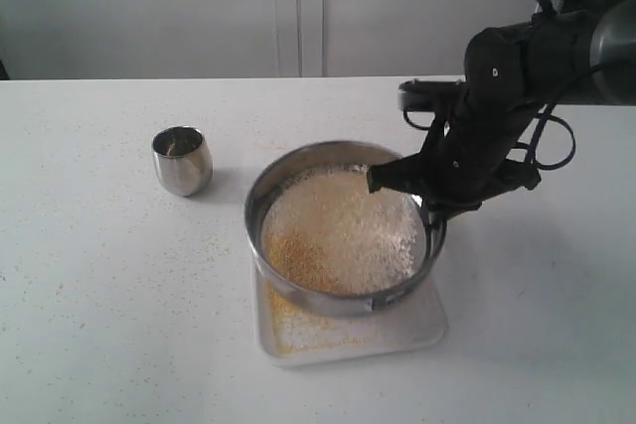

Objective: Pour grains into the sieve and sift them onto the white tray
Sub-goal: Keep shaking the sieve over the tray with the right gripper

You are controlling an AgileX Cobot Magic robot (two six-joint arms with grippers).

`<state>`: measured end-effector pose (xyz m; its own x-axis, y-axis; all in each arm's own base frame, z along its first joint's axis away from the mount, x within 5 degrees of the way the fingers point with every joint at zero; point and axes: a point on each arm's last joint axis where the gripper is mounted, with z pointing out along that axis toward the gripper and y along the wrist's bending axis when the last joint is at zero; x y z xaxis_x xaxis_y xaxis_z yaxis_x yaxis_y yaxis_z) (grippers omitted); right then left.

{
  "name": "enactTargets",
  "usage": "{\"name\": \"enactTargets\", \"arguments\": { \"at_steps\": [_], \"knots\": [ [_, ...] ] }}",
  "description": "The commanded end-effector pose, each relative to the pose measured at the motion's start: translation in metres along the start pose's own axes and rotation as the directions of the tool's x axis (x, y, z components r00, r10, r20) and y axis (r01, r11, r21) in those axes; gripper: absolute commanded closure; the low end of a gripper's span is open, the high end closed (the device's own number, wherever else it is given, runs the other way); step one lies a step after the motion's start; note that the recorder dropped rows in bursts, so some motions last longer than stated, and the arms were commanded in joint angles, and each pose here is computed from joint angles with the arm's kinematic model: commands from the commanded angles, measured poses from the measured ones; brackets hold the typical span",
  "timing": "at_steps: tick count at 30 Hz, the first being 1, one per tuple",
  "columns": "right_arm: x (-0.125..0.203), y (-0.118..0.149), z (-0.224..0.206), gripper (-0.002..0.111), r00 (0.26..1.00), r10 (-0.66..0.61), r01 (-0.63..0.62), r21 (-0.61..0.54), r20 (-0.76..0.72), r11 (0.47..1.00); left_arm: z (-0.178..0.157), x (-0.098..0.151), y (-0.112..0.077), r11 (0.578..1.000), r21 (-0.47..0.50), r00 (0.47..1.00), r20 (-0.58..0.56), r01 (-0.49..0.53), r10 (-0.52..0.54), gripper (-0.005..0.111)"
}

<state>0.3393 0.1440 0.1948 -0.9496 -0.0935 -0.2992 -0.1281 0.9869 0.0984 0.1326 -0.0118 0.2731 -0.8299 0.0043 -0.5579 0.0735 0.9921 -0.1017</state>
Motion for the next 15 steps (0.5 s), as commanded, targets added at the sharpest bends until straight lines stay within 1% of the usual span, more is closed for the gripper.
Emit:
{"name": "enactTargets", "arguments": {
  "at_steps": [1,2,3,4,5,6,8,9,11,12,13,14,15],
  "knots": [
    [0.006,0.016,-0.014,0.108,0.989,-0.118,0.122,-0.045,0.084,0.992,0.000,0.003,-0.001,1.000,0.007,1.000,-0.006,0.009,-0.009,0.107],
    [-0.001,0.012,-0.015,0.108,0.988,-0.067,0.073,-0.043,0.138,0.996,0.000,0.003,-0.001,1.000,0.007,1.000,-0.006,0.009,-0.009,0.107],
    [-0.008,0.005,-0.015,0.108,0.987,0.007,0.001,-0.049,0.158,0.999,0.000,0.003,-0.001,1.000,0.007,1.000,-0.006,0.009,-0.009,0.107],
    [-0.012,0.000,-0.014,0.108,0.987,0.053,-0.047,-0.047,0.150,0.998,0.000,0.003,-0.001,1.000,0.007,1.000,-0.006,0.009,-0.009,0.107],
    [-0.013,-0.004,-0.014,0.108,0.990,0.087,-0.083,-0.040,0.109,0.996,0.000,0.003,-0.001,1.000,0.007,1.000,-0.006,0.009,-0.009,0.107],
    [-0.010,-0.004,-0.015,0.108,0.996,0.078,-0.077,-0.033,0.043,0.996,0.000,0.003,-0.001,1.000,0.007,1.000,-0.006,0.009,-0.009,0.107],
    [0.002,0.006,-0.018,0.108,0.998,-0.052,0.050,-0.050,-0.047,0.997,0.000,0.003,-0.001,1.000,0.007,1.000,-0.006,0.009,-0.009,0.107],
    [0.007,0.013,-0.020,0.108,0.995,-0.096,0.093,-0.060,-0.034,0.994,0.000,0.003,-0.001,1.000,0.007,1.000,-0.006,0.009,-0.009,0.107],
    [0.003,0.017,-0.023,0.108,0.985,-0.139,0.144,-0.046,0.100,0.988,0.000,0.003,-0.001,1.000,0.007,1.000,-0.006,0.009,-0.009,0.107],
    [-0.004,0.013,-0.021,0.108,0.985,-0.075,0.083,-0.043,0.158,0.996,0.000,0.003,-0.001,1.000,0.007,1.000,-0.006,0.009,-0.009,0.107],
    [-0.011,0.007,-0.018,0.108,0.984,0.014,-0.005,-0.049,0.178,0.999,0.000,0.003,-0.001,1.000,0.007,1.000,-0.006,0.009,-0.009,0.107],
    [-0.013,0.001,-0.015,0.108,0.986,0.064,-0.056,-0.050,0.156,0.997,0.000,0.003,-0.001,1.000,0.007,1.000,-0.006,0.009,-0.009,0.107],
    [-0.012,-0.001,-0.010,0.108,0.991,0.094,-0.090,-0.047,0.096,0.995,0.000,0.003,-0.001,1.000,0.007,1.000,-0.006,0.009,-0.009,0.107]
  ]
}}
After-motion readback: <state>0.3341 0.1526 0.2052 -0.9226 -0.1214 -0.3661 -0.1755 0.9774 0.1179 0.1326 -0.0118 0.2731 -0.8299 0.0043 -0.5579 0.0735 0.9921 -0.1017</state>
